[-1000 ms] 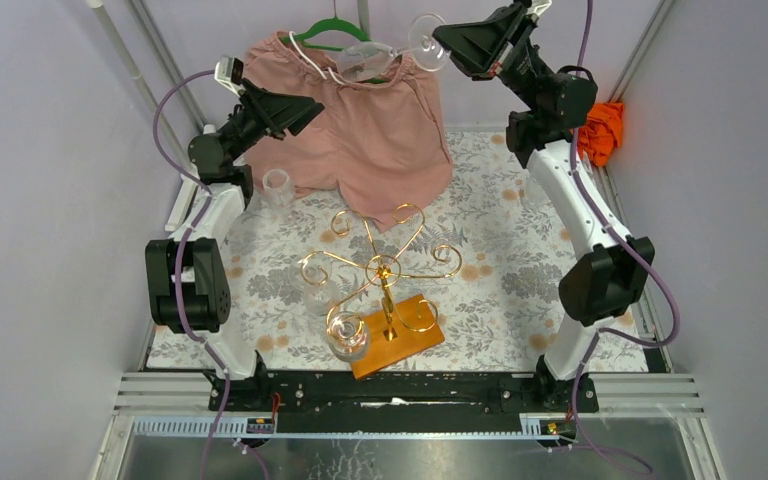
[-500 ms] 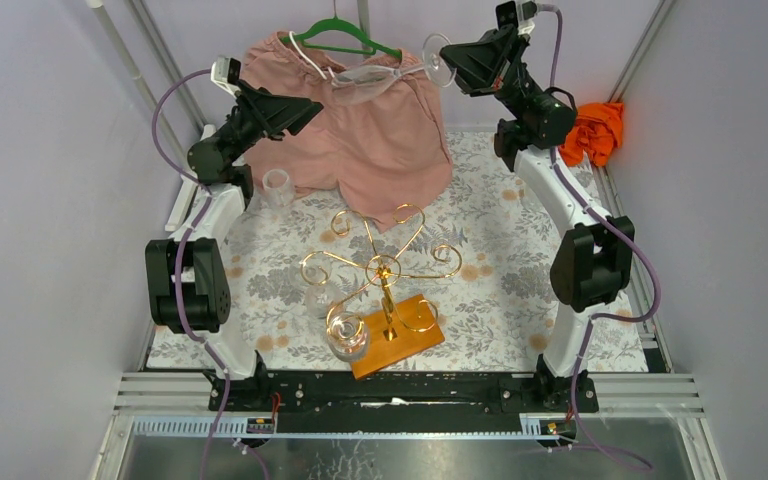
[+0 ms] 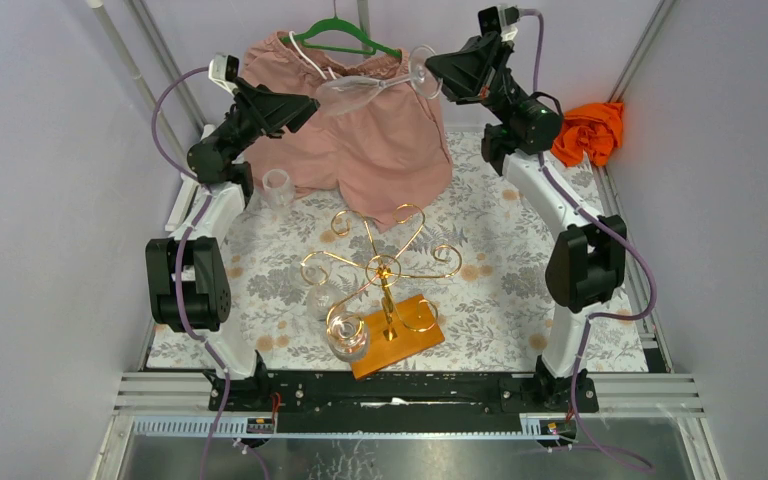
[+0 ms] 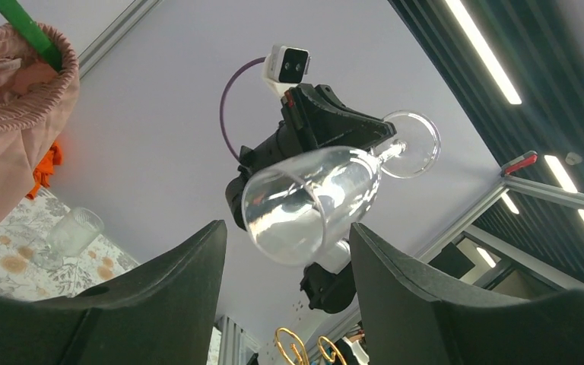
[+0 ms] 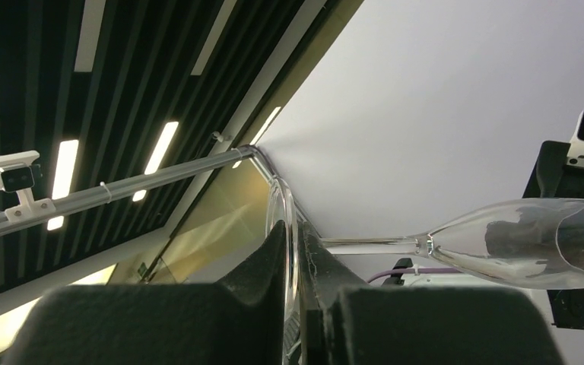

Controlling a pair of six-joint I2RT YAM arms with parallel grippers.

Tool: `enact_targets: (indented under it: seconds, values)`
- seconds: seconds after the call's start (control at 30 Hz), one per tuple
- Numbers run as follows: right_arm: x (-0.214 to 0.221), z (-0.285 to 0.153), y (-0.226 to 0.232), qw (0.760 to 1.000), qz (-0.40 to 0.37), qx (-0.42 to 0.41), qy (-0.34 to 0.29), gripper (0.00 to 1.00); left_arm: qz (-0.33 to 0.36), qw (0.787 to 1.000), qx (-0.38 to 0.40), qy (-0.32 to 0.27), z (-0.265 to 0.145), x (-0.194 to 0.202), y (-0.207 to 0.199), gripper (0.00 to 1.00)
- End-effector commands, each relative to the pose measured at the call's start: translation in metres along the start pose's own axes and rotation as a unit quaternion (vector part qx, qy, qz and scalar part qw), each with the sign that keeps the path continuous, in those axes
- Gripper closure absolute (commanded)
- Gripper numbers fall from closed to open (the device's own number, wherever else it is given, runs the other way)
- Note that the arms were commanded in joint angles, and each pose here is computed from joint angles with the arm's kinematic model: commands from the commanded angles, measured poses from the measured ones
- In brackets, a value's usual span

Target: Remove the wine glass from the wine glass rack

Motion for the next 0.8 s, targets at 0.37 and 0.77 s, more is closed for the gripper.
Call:
enact_targets:
  seconds: [0.37, 0.77]
  values:
    - [0.019, 0.0, -0.013, 0.996, 0.03, -0.083, -0.005, 1.0, 0.029, 0.996, 0.075, 0.031, 0.006, 0.028, -0.06, 0.32]
    - [0.043, 0.007, -0.032, 0.995, 0.07, -0.067, 0.036, 1.0, 0.088, 0.993, 0.073, 0.037, 0.007, 0.051, -0.106, 0.53]
Point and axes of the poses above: each gripper's point midway between its finger pads, its own z axis out along the fingers, its own y axis along the line the jaws close on, x = y × z, the point moved 7 cm from there along -z, back along the fingers, and after that the axes turned 7 degrees about -z, right-handed, at the moved point
